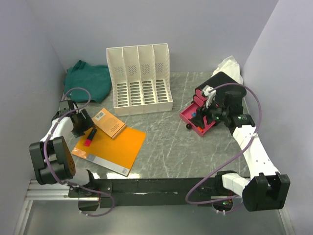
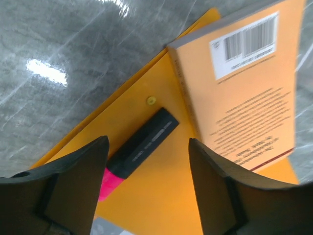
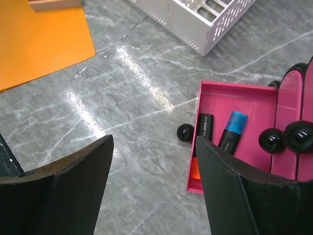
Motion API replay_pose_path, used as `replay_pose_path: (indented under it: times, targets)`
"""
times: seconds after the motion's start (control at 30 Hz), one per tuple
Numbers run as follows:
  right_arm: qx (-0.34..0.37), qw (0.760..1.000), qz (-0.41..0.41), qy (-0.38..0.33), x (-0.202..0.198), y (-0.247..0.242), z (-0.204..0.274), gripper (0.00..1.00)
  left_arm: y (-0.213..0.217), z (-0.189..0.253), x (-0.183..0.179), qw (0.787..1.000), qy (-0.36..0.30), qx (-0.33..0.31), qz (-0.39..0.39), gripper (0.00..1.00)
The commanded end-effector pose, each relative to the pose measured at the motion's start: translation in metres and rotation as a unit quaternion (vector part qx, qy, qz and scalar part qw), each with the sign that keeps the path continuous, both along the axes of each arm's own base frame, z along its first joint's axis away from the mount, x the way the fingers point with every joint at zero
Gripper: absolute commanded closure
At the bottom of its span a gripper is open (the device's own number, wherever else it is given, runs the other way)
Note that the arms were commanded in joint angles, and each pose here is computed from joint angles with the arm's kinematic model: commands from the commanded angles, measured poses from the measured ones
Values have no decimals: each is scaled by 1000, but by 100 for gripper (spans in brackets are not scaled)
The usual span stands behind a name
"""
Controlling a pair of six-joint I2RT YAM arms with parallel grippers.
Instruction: Organize the desk
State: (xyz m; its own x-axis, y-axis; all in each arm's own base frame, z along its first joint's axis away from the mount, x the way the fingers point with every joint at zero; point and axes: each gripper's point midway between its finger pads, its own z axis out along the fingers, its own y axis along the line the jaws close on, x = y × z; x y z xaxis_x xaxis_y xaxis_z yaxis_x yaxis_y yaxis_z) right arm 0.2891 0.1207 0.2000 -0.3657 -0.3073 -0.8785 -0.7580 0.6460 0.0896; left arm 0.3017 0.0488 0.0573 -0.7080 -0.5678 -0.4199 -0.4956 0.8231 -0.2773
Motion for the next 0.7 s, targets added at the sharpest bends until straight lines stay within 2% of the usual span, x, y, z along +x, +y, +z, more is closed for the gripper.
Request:
replay_pose_path:
  times: [0.0, 0.33, 0.67]
  targets:
    - [19, 1000, 3, -22, -1, -2, 14, 24, 7, 8, 0, 999, 5, 25, -23, 32]
    - [31, 999, 7, -16, -3, -2, 16, 24, 10, -1, -8, 998, 50, 31, 6, 35]
    - [35, 999, -3, -8, 1, -9, 14, 24, -10, -16, -9, 995, 88, 41, -36, 39]
